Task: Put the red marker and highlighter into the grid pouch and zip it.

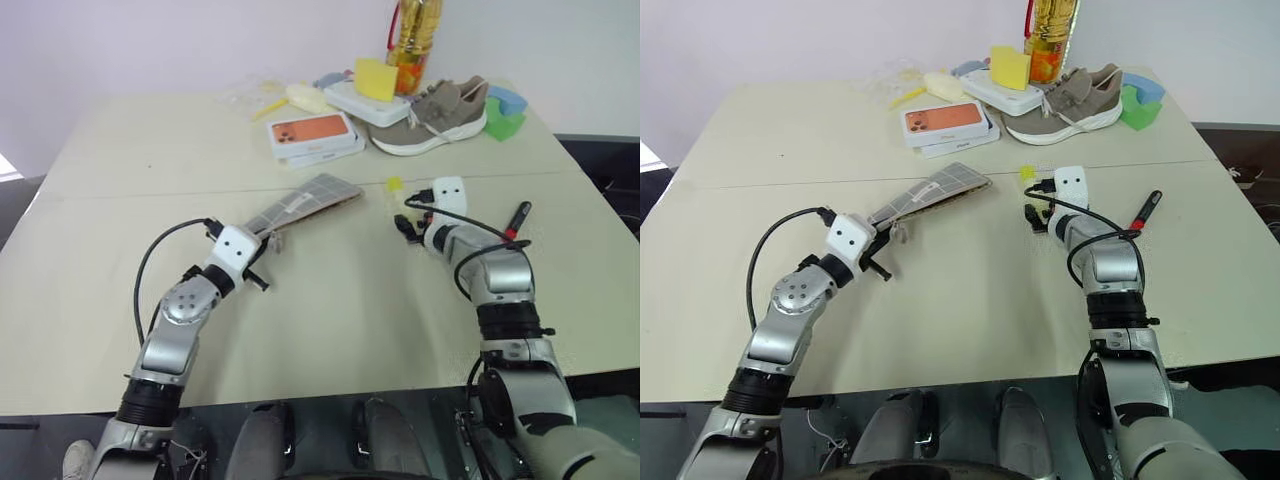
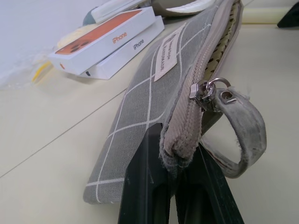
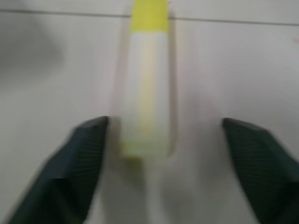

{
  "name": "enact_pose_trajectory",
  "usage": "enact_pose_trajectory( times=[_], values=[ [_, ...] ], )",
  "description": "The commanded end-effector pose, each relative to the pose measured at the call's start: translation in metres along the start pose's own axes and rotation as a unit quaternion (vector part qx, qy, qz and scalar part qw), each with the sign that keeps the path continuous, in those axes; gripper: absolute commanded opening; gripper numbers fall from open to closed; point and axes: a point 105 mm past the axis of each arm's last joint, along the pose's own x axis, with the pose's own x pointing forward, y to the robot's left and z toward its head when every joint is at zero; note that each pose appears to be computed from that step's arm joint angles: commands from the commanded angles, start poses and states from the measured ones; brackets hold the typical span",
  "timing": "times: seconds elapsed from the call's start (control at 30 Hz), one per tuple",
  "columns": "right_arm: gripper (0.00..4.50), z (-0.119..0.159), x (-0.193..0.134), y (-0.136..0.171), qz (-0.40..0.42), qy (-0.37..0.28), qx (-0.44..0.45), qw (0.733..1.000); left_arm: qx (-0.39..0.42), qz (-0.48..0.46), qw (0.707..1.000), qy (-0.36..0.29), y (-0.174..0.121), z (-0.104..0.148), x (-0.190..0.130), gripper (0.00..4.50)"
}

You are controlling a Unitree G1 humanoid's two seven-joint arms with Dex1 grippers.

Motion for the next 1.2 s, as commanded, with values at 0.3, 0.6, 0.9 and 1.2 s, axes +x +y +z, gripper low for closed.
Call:
enact_pose_trajectory(
  times=[0.3, 0.6, 0.9, 1.2],
  values=[
    [0.83, 0.037, -0.052, 0.020, 0.074, -0.106, -0.102, 0.986, -0.023, 0.003, 1.000, -0.015, 0.004, 0.008, 0.007, 0.00],
    [0.83, 0.026, -0.112, 0.064, 0.227, -0.106, -0.117, 0.961, -0.028, -0.011, 0.999, -0.020, 0.006, 0.009, 0.013, 0.00],
    [0.83, 0.016, -0.105, 0.080, 0.243, -0.081, -0.106, 0.961, -0.032, -0.023, 0.999, -0.031, -0.001, 0.015, 0.014, 0.00],
    [0.83, 0.014, -0.100, 0.080, 0.246, -0.070, -0.107, 0.961, -0.033, -0.032, 0.998, -0.044, -0.006, 0.019, 0.012, 0.00]
  ],
)
